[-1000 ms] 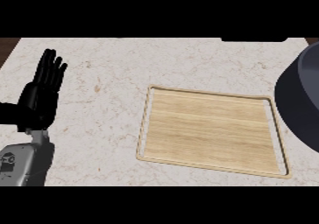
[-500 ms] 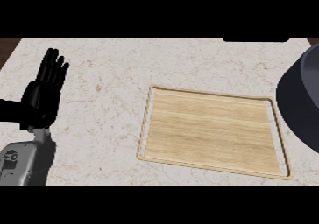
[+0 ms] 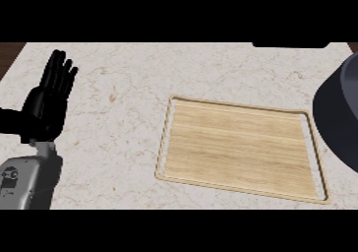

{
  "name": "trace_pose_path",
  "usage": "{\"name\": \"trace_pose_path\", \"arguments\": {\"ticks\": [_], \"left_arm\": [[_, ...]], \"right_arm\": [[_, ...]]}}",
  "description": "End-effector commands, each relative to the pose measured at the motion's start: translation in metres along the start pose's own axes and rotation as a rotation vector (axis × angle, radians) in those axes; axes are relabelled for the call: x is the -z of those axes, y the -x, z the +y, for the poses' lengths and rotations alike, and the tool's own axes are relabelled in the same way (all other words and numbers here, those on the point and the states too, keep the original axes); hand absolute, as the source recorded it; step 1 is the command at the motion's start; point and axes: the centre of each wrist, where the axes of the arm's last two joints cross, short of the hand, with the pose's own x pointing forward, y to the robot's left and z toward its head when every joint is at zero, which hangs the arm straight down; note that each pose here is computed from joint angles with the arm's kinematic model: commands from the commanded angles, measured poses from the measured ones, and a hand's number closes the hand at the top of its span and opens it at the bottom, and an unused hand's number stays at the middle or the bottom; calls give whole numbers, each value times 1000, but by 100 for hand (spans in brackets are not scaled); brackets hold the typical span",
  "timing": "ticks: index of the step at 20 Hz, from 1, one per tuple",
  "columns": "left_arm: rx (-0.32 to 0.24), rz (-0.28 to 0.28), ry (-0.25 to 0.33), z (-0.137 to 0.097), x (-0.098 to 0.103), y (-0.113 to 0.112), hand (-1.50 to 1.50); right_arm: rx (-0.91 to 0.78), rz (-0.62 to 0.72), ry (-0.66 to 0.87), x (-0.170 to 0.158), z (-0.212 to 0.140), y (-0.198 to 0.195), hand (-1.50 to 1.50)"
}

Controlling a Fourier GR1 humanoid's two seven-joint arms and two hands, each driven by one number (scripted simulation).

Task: Pick the tomato from the tray and place it in the pot

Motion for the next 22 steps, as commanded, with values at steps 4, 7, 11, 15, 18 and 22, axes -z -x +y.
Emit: {"name": "trace_pose_path", "arguments": {"ticks": [4, 7, 11, 15, 18, 22], "left_arm": [[14, -6, -17, -11, 9, -6, 0], [8, 7, -21, 12, -6, 3, 0], [-2, 3, -20, 24, -12, -2, 0], [7, 21, -23, -1, -8, 7, 0], [9, 2, -19, 8, -2, 13, 0], [-6, -20, -8, -5, -3, -7, 0]], "right_arm": [[139, -144, -18, 24, 16, -6, -150], [255, -199, 34, 11, -6, 4, -150], [435, -140, 110, 8, 4, 10, -150], [604, -53, 155, 6, -11, 13, -150], [663, -81, 202, -7, -49, 20, -150], [713, -62, 285, -25, -50, 33, -150]]}}
